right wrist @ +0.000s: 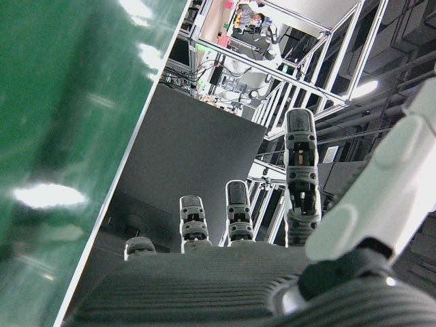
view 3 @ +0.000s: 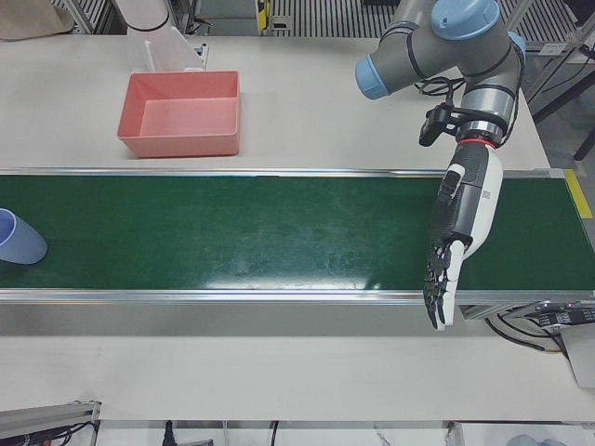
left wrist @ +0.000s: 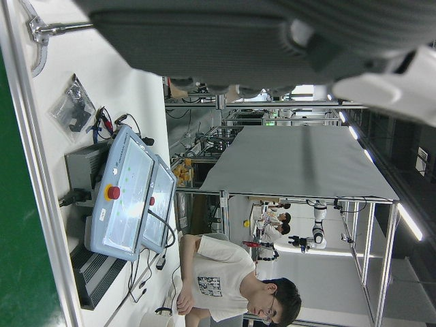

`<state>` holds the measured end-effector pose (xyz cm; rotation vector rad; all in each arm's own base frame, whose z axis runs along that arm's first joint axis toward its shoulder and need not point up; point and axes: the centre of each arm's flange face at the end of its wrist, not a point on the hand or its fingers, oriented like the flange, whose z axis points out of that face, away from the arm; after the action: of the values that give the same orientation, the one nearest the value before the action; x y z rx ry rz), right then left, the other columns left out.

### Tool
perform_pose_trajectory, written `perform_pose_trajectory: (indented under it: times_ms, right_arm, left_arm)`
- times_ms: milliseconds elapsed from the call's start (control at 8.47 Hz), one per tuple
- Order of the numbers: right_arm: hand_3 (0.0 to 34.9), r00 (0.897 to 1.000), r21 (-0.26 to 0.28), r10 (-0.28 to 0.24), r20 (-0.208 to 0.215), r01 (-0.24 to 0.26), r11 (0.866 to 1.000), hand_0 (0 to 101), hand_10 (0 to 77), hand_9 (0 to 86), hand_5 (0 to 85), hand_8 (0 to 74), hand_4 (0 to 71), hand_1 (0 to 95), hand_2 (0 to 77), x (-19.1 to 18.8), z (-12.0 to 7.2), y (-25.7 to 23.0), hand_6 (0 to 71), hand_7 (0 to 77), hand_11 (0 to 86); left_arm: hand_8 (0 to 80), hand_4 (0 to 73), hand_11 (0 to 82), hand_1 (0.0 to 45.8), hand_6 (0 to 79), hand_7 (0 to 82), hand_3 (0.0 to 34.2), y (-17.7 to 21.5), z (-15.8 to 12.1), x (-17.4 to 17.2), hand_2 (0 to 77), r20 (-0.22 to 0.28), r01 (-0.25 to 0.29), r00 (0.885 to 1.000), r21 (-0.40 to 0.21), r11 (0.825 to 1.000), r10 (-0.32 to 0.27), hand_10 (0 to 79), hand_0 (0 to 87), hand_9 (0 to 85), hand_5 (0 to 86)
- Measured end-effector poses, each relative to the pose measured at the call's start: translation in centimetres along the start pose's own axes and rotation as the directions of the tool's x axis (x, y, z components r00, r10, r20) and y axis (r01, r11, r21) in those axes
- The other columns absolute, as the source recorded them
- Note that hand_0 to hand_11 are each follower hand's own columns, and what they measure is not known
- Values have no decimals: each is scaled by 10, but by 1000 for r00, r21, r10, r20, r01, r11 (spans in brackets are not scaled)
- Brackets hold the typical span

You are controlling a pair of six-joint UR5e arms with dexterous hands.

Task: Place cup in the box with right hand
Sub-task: 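Wait with the right hand open as the blue cup rides into it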

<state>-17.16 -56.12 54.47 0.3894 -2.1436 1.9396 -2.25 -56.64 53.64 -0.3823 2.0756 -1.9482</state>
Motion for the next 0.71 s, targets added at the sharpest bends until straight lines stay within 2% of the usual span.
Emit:
perform_pose_trajectory:
  times_ms: [354,472,708]
  right_arm:
    - [175,1000,-2,-4,-11,4,1000,444,5,158,5,76,415,5,11,5,-3,1,38,316,11]
    - [175,1000,-1,-7,-13,7,1000,446,5,158,5,76,415,27,11,6,-4,0,38,316,11]
    - [175,1000,1,-13,-18,13,1000,456,5,158,5,65,425,11,11,9,-4,-1,38,316,11]
  left_arm:
    - [0,0,0,5,0,0,0,0,0,0,5,0,0,1000,0,1000,0,0,0,0,0]
    - [0,0,0,5,0,0,0,0,0,0,5,0,0,1000,0,1000,0,0,0,0,0]
    - [0,0,0,5,0,0,0,0,0,0,5,0,0,1000,0,1000,0,0,0,0,0]
